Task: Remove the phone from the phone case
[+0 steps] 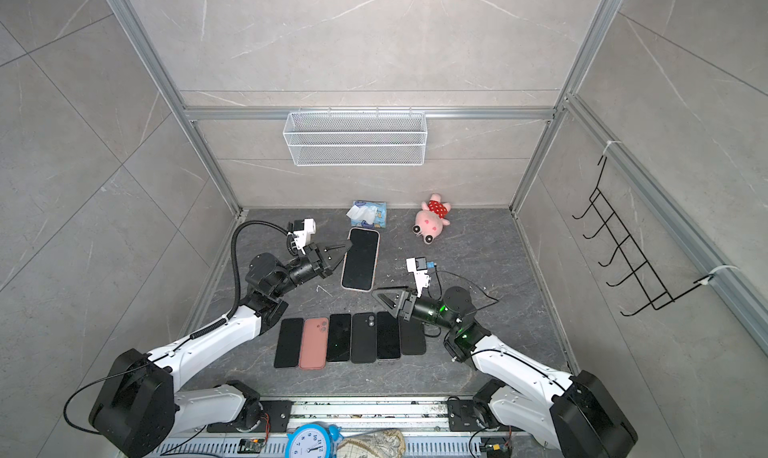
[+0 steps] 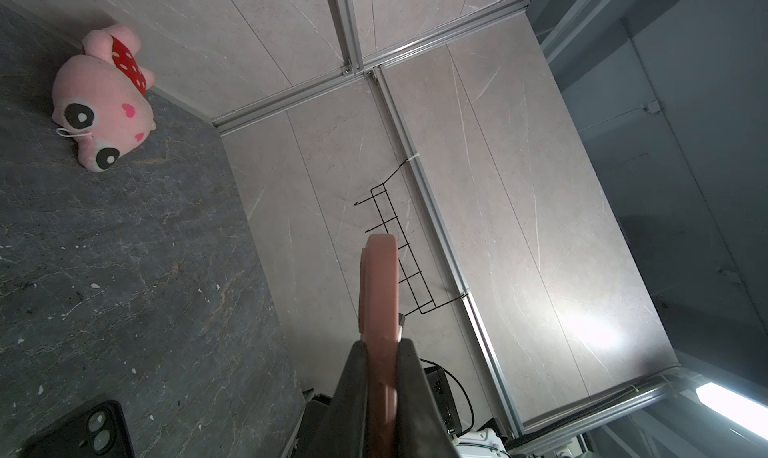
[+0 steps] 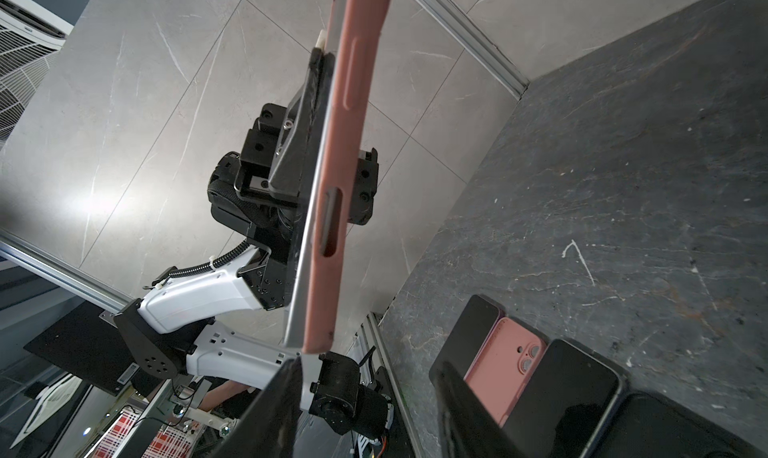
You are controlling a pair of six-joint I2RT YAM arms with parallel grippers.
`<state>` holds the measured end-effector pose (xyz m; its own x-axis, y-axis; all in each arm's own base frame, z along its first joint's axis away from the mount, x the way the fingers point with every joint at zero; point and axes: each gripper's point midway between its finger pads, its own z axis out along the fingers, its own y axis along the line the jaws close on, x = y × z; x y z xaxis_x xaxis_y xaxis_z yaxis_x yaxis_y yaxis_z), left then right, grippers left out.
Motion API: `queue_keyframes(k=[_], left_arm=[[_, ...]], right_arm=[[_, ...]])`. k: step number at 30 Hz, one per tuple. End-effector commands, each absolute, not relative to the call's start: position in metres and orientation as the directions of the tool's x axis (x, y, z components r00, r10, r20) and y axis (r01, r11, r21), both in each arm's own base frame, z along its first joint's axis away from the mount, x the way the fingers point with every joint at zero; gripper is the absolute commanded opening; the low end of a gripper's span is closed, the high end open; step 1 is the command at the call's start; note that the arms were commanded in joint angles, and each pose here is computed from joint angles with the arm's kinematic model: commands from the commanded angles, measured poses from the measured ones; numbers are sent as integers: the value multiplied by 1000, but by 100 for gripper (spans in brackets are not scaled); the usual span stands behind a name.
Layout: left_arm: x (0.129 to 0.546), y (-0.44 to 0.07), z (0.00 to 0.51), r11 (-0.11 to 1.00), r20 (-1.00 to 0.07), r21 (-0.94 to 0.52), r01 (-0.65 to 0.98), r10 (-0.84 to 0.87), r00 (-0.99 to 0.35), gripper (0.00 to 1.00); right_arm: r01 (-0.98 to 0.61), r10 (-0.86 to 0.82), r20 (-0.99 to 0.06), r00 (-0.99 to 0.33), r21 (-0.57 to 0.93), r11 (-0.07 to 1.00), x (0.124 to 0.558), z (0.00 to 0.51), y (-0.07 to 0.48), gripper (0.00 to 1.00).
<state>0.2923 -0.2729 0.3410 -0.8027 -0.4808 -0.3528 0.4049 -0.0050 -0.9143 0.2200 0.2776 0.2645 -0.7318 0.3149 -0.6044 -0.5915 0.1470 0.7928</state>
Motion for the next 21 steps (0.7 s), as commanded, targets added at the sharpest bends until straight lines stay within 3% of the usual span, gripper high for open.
queue_keyframes(k=[1,21], left_arm=[[283,-269,376,-77,-396,-863,500,-513,-762,0],[286,-271,370,-71,-393,-867,494,-512,-764,0]], right_arm=[[-620,320,-617,-719,777,107,218,277,281,54],[-631,318,-620,-717,772,81,218,285,287,54]])
